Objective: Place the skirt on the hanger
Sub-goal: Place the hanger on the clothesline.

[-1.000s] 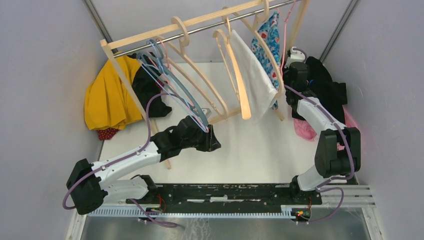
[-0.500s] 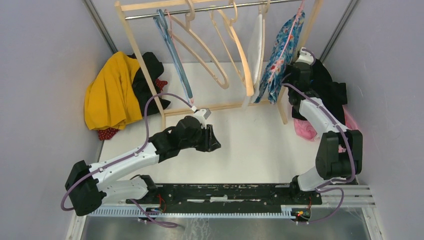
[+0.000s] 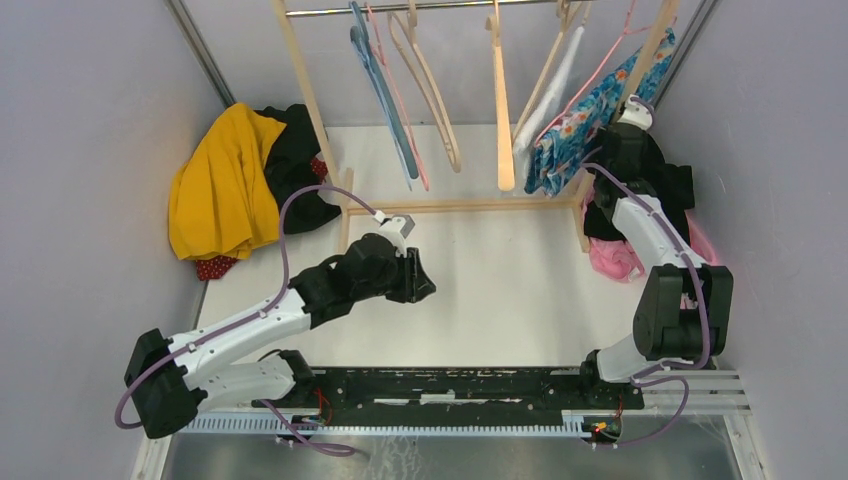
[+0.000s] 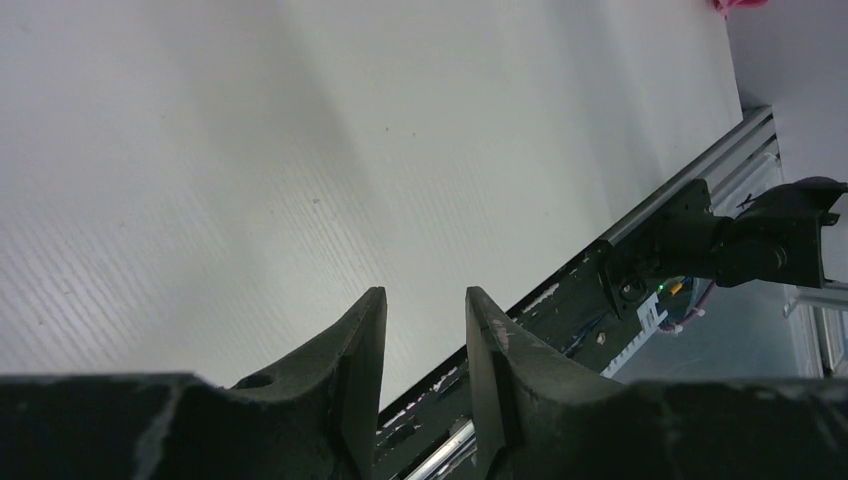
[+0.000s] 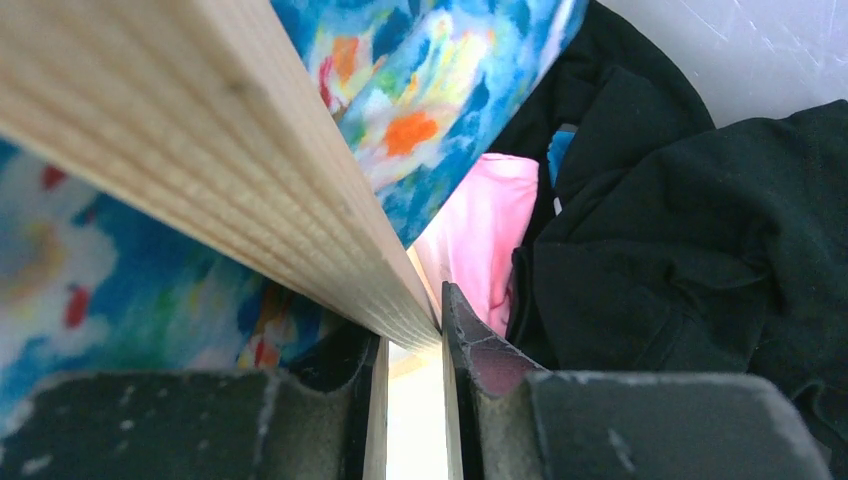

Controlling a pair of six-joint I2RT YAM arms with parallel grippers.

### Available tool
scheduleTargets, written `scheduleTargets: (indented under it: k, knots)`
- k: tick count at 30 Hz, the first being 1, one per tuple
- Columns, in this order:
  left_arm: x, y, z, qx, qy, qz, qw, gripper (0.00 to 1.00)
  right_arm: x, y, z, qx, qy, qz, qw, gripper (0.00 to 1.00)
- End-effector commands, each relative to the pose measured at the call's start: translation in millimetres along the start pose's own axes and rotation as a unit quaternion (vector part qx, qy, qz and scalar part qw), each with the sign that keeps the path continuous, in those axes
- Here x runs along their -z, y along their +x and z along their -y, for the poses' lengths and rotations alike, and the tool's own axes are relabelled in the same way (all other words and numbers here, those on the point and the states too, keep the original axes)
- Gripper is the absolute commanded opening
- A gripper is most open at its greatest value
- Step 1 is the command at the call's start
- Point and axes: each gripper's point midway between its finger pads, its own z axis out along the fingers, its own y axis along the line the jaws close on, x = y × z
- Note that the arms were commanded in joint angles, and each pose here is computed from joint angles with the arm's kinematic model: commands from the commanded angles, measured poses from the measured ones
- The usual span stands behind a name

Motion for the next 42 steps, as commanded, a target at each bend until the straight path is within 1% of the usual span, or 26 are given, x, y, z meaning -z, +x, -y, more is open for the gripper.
scheduleTargets:
  k: [1,6,10,20,23,25,27,30,33,35,37,39,40,42]
  knots:
    - [11.7,-14.4,-16.2,-0.016,-0.043,0.043,0.998,0.43,-5.4,-32.0,12.9,-0.032,0.041,0.035,0.998,0.01]
    - [14.1,-13.5,-23.8,-0.017,-0.061,0.046,0.997,0.44,-17.9,-42.3,2.6,-0.047,0.025,0.055,0.997,0.01]
    - [13.8,-13.1,-28.7,-0.016,-0.072,0.049,0.996,0.43,-29.1,-43.0,-1.5,-0.055,0.023,0.056,0.997,0.01]
    - [22.8,-22.2,-57.6,0.000,-0.135,0.067,0.989,0.48,-48.7,-16.8,3.2,-0.090,0.051,0.034,0.994,0.01]
    - [23.2,-25.3,-73.5,0.009,-0.152,0.063,0.986,0.49,-51.9,-10.8,2.8,-0.096,0.050,0.031,0.994,0.01]
    - [24.9,-29.5,-80.5,0.013,-0.159,0.066,0.985,0.49,-51.9,-8.5,-3.0,-0.097,0.033,0.029,0.994,0.02]
    - [27.8,-35.1,-85.5,0.016,-0.166,0.071,0.983,0.49,-50.4,-6.2,-8.9,-0.096,0.015,0.021,0.995,0.12]
    - [33.3,-43.3,-86.9,0.014,-0.176,0.077,0.981,0.51,-44.2,-5.8,-18.7,-0.088,-0.015,0.009,0.996,0.25]
    - [39.1,-51.5,-85.7,0.011,-0.183,0.084,0.979,0.54,-36.0,-8.2,-24.7,-0.077,-0.036,-0.009,0.996,0.43]
    - [43.4,-56.1,-87.0,0.010,-0.193,0.088,0.977,0.57,-29.0,-6.3,-26.0,-0.068,-0.041,-0.024,0.997,0.46]
    - [46.7,-59.8,-88.9,0.009,-0.201,0.089,0.975,0.59,-20.9,-4.7,-24.6,-0.065,-0.044,-0.032,0.996,0.52]
    - [49.6,-63.4,-91.2,0.010,-0.209,0.091,0.974,0.60,-12.6,-1.8,-22.8,-0.064,-0.047,-0.039,0.996,0.54]
    - [51.1,-64.6,-93.6,0.012,-0.214,0.091,0.972,0.61,-7.9,-1.4,-21.7,-0.064,-0.048,-0.041,0.996,0.58]
    - [54.3,-67.2,-98.9,0.013,-0.226,0.094,0.969,0.64,0.9,1.0,-21.0,-0.064,-0.054,-0.046,0.995,0.62]
